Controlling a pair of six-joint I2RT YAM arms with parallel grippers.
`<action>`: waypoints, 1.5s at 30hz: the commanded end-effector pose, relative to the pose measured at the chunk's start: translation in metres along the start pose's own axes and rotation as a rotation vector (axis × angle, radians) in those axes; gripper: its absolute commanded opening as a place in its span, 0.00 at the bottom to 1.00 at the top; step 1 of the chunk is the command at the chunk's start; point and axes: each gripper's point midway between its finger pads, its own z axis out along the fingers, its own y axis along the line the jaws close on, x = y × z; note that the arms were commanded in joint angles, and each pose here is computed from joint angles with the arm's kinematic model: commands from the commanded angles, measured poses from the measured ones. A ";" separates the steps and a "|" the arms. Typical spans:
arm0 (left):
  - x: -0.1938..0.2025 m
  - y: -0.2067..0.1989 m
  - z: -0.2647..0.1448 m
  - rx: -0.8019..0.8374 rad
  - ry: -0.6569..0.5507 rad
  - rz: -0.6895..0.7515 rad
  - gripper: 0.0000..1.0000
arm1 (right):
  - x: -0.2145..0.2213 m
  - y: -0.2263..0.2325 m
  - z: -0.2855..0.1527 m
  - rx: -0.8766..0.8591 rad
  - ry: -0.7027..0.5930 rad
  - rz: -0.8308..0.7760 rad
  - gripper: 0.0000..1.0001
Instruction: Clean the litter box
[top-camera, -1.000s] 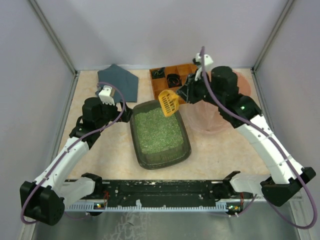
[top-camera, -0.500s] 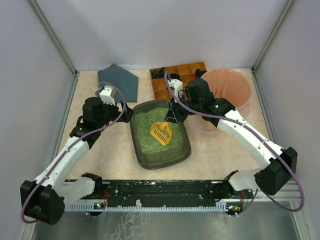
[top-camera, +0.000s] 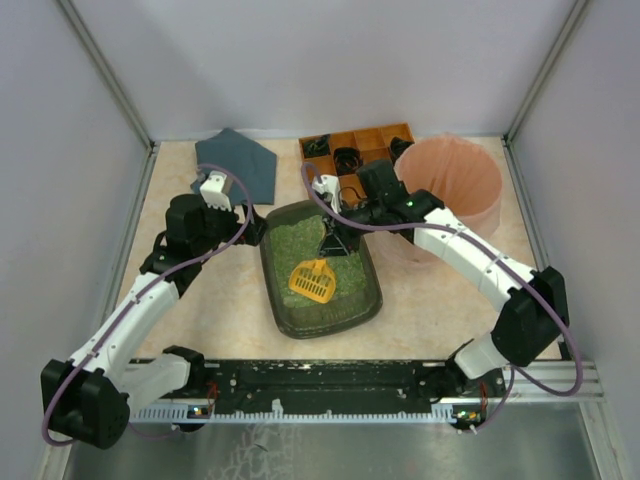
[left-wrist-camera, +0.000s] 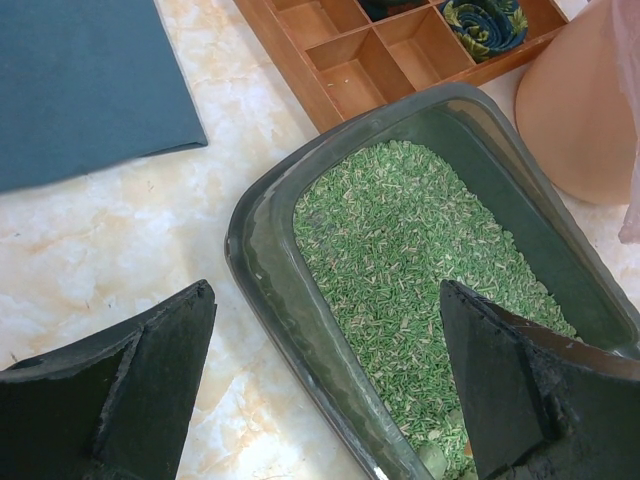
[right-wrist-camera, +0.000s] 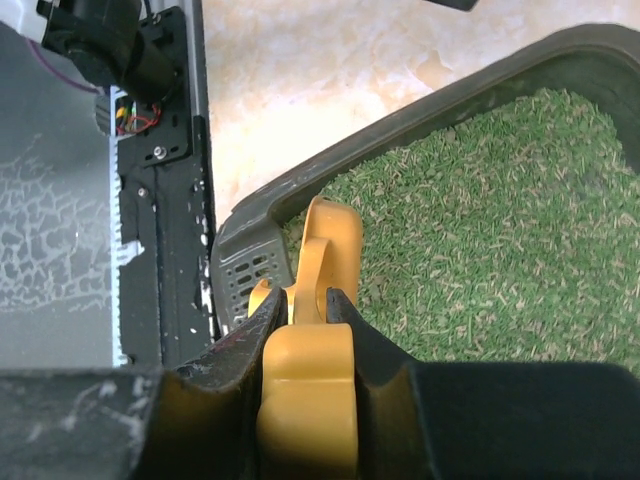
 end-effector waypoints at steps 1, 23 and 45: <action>-0.002 -0.001 0.002 0.015 -0.015 -0.003 0.97 | -0.018 0.011 0.005 -0.112 -0.020 -0.152 0.00; -0.002 0.002 0.003 0.002 -0.013 -0.001 0.97 | 0.026 0.025 0.068 -0.276 0.167 -0.122 0.00; -0.002 0.003 0.002 -0.003 -0.014 0.000 0.98 | 0.003 -0.095 0.026 0.650 0.019 -0.118 0.00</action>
